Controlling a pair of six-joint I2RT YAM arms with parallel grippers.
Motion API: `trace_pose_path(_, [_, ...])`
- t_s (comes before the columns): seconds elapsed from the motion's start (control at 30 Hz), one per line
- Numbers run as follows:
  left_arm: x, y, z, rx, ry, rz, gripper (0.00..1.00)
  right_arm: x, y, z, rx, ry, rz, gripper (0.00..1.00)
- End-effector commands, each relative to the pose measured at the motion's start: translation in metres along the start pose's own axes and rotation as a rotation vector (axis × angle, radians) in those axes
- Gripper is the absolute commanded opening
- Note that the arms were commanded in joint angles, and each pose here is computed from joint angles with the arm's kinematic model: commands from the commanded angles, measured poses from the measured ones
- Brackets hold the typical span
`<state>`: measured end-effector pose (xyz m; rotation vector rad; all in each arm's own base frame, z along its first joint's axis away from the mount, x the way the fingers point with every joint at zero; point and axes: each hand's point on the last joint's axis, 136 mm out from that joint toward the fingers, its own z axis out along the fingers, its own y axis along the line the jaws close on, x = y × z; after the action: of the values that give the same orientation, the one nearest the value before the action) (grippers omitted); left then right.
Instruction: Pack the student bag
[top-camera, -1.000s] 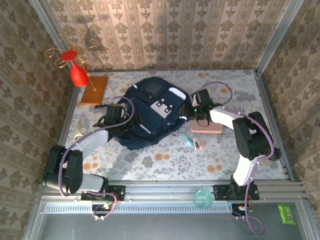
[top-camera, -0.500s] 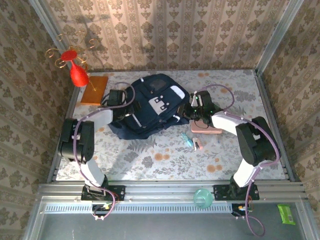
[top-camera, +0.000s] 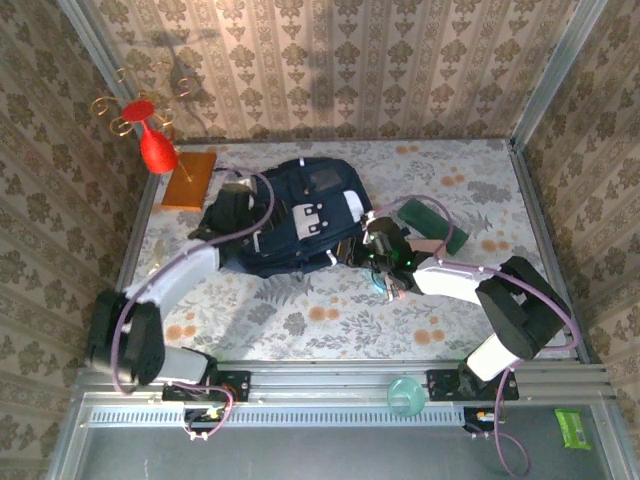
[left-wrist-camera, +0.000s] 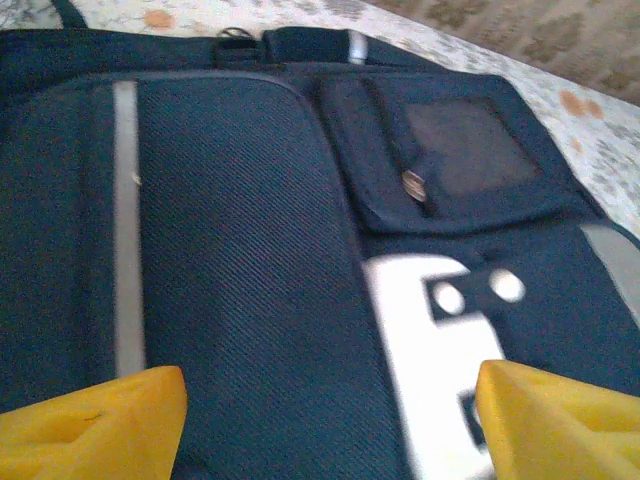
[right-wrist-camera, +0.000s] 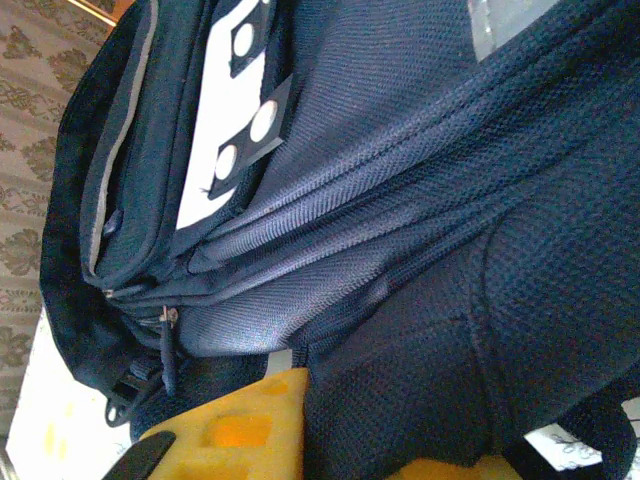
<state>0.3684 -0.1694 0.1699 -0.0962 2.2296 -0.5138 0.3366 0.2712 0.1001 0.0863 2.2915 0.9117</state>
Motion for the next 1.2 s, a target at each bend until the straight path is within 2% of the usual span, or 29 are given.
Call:
trace_pose_path(0.0, [0.046,0.011,-0.017,-0.106,0.062,0.023,0.77,-0.032,0.035,-0.01,-0.088,-0.193,-0.035,0.18])
trace_pose_path(0.17, [0.086,-0.009,-0.025,-0.099,0.135,0.069,0.76,-0.02,0.047,-0.009,-0.119,-0.229,-0.062,0.19])
trace_pose_path(0.43, [0.115,-0.01,-0.007,-0.199,0.221,0.199,0.64,-0.013,0.048,-0.003,-0.121,-0.221,-0.061,0.18])
trace_pose_path(0.8, [0.121,-0.012,0.013,-0.192,0.282,0.275,0.45,-0.008,0.046,0.002,-0.12,-0.198,-0.056,0.16])
trace_pose_path(0.97, [0.122,-0.016,0.018,-0.177,0.307,0.296,0.44,-0.005,0.038,-0.001,-0.097,-0.203,-0.055,0.16])
trace_pose_path(1.17, [0.128,-0.019,0.019,-0.165,0.34,0.299,0.29,-0.006,0.041,-0.001,-0.097,-0.193,-0.066,0.15])
